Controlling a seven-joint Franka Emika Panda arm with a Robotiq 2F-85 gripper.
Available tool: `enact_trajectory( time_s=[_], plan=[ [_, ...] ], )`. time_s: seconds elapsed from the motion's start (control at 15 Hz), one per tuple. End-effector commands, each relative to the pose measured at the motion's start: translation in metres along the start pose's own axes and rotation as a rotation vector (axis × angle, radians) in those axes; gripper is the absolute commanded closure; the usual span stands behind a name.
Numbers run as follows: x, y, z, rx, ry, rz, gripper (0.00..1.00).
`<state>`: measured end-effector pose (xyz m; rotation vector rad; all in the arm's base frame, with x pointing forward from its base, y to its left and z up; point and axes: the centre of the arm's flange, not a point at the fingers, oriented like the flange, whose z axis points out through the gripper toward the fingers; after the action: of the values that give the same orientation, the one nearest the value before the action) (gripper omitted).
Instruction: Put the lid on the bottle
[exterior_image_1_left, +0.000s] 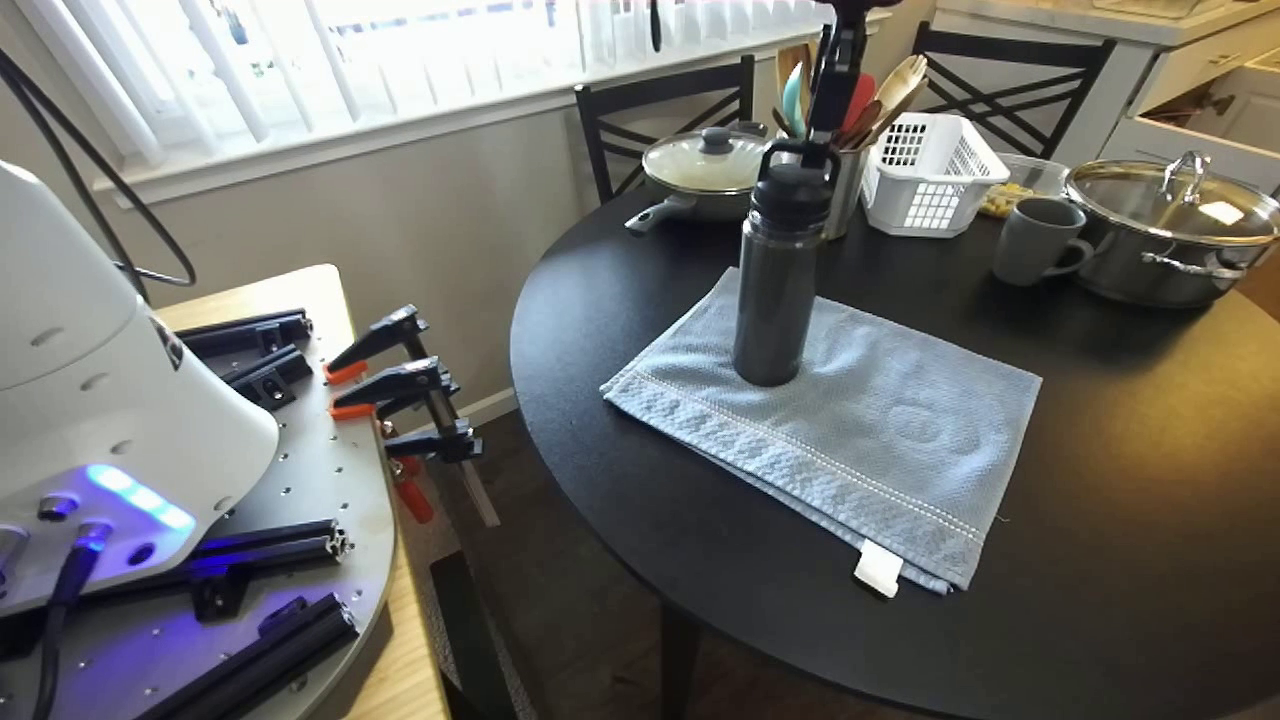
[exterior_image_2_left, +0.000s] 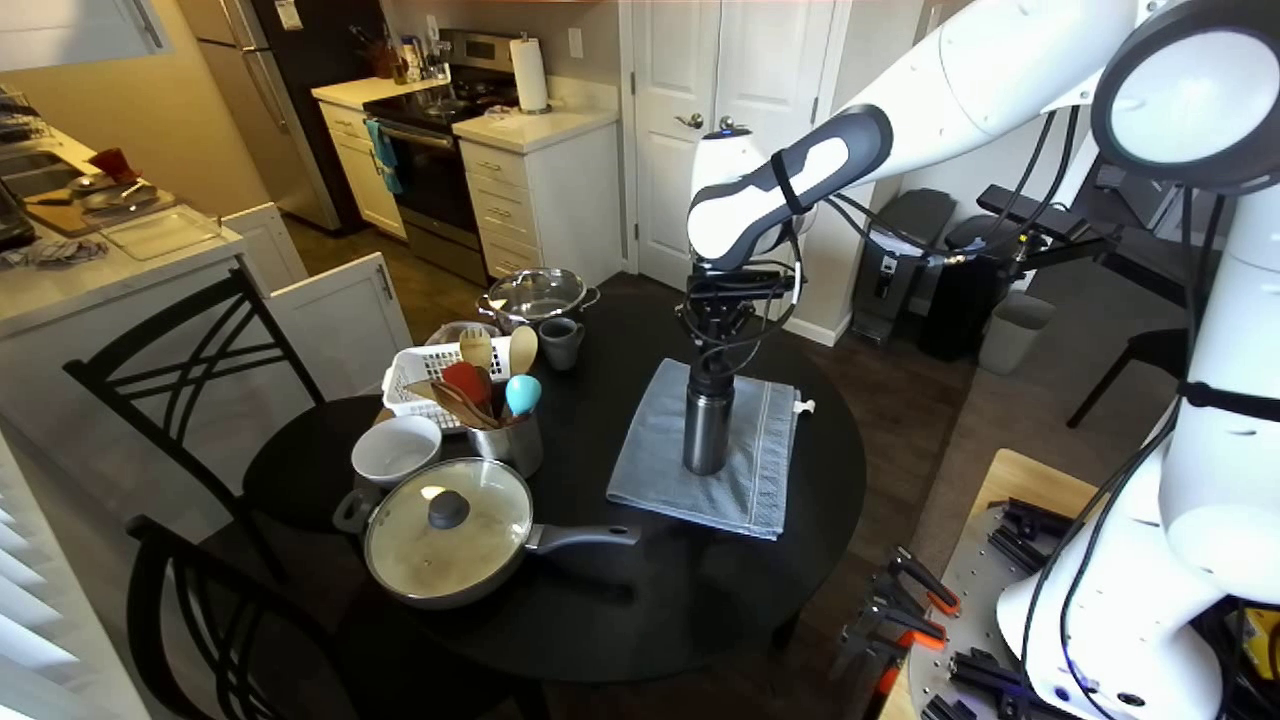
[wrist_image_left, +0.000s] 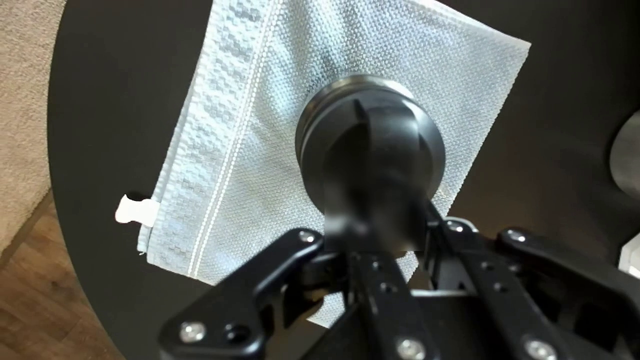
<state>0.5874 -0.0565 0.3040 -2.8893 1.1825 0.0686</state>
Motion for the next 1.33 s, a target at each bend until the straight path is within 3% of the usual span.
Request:
enact_trajectory(
  time_s=[0.0, 0.27, 0.33, 0.47, 0.87, 1.0, 1.27],
  plan=[
    [-0.004, 0.009, 0.008, -0.032, 0.019, 0.017, 0.94],
    [-0.003, 0.011, 0.005, -0.029, 0.027, 0.017, 0.94],
    [-0.003, 0.011, 0.005, -0.031, 0.026, 0.018, 0.52],
    [-0.003, 0.013, 0.005, -0.036, 0.027, 0.016, 0.45],
    [-0.002, 0.017, -0.005, -0.03, 0.02, 0.012, 0.07],
    [-0.001, 0.017, -0.011, -0.025, 0.023, 0.011, 0.0],
    [0.0, 0.02, -0.022, -0.015, 0.037, 0.015, 0.0]
  ],
)
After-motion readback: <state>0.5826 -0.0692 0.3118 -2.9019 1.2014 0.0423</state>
